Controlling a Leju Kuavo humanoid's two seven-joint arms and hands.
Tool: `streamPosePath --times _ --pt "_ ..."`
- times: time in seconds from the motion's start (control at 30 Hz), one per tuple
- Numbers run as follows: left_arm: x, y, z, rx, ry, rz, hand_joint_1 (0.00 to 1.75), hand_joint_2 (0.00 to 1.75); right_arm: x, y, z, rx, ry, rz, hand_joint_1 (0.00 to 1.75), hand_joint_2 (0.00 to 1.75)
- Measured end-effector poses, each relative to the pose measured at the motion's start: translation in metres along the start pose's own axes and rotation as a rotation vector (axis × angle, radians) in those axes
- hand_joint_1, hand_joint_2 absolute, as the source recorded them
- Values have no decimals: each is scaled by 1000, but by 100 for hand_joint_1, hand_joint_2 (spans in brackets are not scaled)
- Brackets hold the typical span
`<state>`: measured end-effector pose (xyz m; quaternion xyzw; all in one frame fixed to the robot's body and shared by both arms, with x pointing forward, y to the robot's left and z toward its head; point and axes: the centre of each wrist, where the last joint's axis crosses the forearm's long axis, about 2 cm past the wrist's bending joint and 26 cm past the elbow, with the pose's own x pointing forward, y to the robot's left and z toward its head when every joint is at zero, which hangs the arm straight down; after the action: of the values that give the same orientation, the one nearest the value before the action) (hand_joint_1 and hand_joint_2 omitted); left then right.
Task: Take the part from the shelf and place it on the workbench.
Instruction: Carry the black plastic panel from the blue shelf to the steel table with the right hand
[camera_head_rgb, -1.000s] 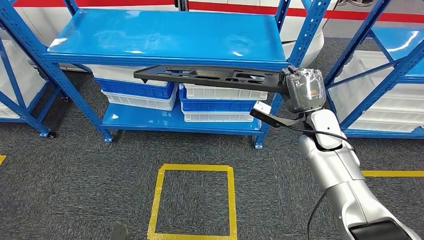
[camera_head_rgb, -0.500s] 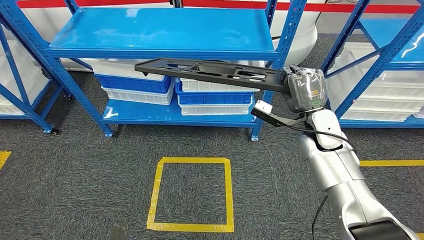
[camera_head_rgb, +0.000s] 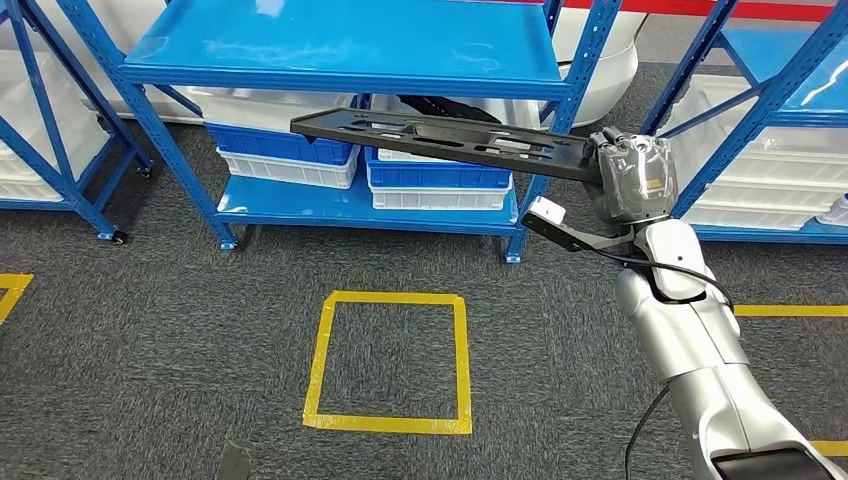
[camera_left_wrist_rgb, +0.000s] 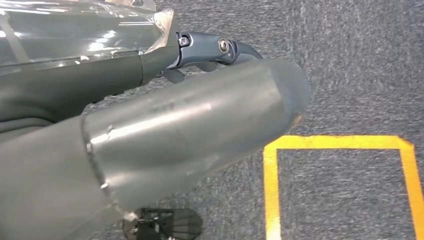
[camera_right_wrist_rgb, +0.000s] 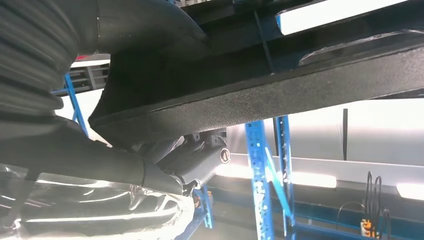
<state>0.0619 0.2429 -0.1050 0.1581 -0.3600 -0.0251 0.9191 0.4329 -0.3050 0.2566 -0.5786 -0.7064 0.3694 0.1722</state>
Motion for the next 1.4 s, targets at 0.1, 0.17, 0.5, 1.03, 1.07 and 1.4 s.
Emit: streamPosePath --times 0.1,0.17,0.5,1.03,1.07,1.4 --pt "2 -1 -1 -1 -3 1 0 0 -3 -2 -1 -9 -3 0 173 175" --pt "1 -1 0 -2 0 0 0 0 -4 -2 -1 -7 -3 -1 173 175" --pt "1 -1 -1 -3 0 1 0 0 -3 0 5 2 -2 -9 173 175" --pt "4 -4 0 8 6 17 0 0 -8 -7 -14 -12 1 -7 173 175" --pt "4 -4 0 9 6 16 0 0 -8 -8 -17 -16 0 -8 173 175" --pt "-3 -4 4 16 25 16 0 0 -3 -11 -31 10 -3 -21 173 175"
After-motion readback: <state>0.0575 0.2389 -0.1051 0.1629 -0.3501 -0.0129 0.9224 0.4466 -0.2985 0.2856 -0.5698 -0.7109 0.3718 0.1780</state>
